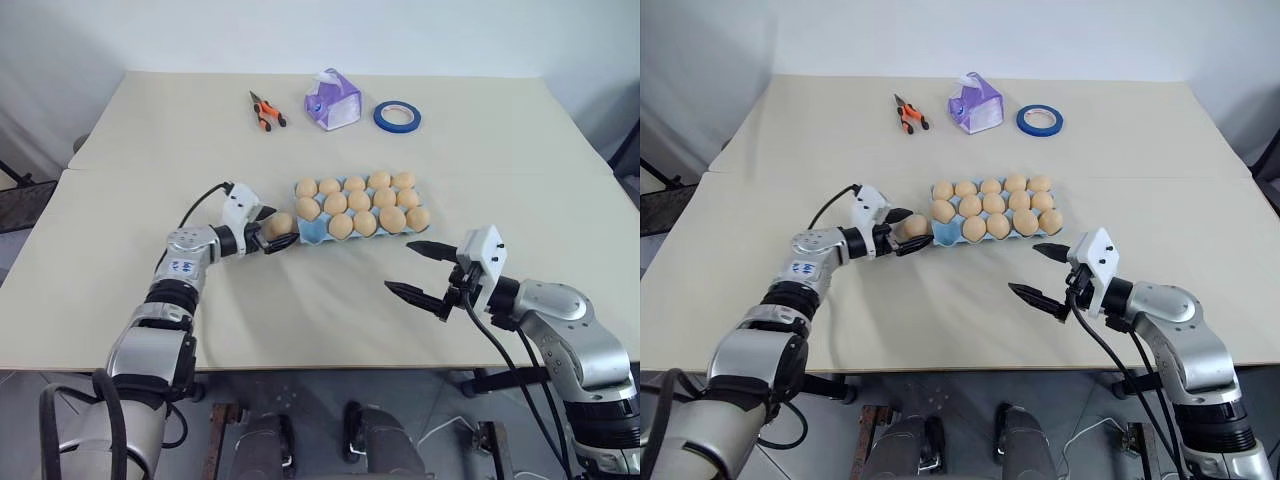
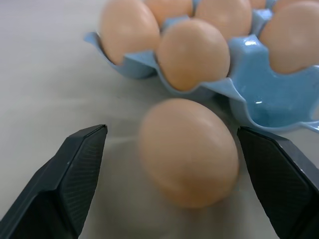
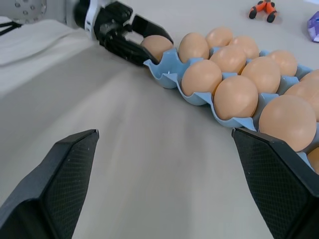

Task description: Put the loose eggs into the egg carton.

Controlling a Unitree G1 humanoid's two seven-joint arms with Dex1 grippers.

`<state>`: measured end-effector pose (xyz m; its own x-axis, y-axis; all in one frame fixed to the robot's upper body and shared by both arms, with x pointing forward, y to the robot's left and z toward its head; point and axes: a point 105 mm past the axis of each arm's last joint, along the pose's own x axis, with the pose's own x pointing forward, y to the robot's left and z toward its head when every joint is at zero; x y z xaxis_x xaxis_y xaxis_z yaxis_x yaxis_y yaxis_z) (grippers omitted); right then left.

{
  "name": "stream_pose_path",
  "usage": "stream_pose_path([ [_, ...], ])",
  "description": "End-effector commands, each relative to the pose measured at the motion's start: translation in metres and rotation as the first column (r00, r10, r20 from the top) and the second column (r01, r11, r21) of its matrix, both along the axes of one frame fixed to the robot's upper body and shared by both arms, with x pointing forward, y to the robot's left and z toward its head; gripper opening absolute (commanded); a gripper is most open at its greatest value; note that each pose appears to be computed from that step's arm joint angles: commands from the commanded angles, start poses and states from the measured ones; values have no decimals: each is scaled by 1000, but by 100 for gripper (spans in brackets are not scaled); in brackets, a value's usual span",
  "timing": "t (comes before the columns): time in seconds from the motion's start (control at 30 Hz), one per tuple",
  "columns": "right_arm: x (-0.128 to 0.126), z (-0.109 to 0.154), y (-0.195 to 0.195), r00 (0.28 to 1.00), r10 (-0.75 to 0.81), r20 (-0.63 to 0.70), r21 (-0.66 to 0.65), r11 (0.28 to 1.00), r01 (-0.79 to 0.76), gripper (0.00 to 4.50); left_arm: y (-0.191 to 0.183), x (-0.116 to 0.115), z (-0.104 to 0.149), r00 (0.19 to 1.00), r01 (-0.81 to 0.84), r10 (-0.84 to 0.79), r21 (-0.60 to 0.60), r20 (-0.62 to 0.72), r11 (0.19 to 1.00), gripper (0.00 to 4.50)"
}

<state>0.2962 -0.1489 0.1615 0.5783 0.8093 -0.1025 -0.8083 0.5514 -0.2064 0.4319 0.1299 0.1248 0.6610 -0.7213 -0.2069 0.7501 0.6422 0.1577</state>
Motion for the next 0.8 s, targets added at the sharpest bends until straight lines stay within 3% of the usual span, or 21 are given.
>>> stream_pose_path([
  [0.03,-3,14,-3,998,-11,57,6,1000,11,450,-4,2,8,1000,18,-18,1,6,1000,384],
  [0.27,-2,13,-3,998,-13,57,8,1000,13,450,2,3,22,999,10,-8,-42,49,999,182],
  [0.6,-1,13,-1,998,-12,57,9,1000,12,450,-14,-9,75,970,201,-179,-127,161,971,171],
  [0.8,-2,11,-1,998,-17,54,13,1000,17,450,-43,-17,60,956,285,-273,-113,111,952,171],
])
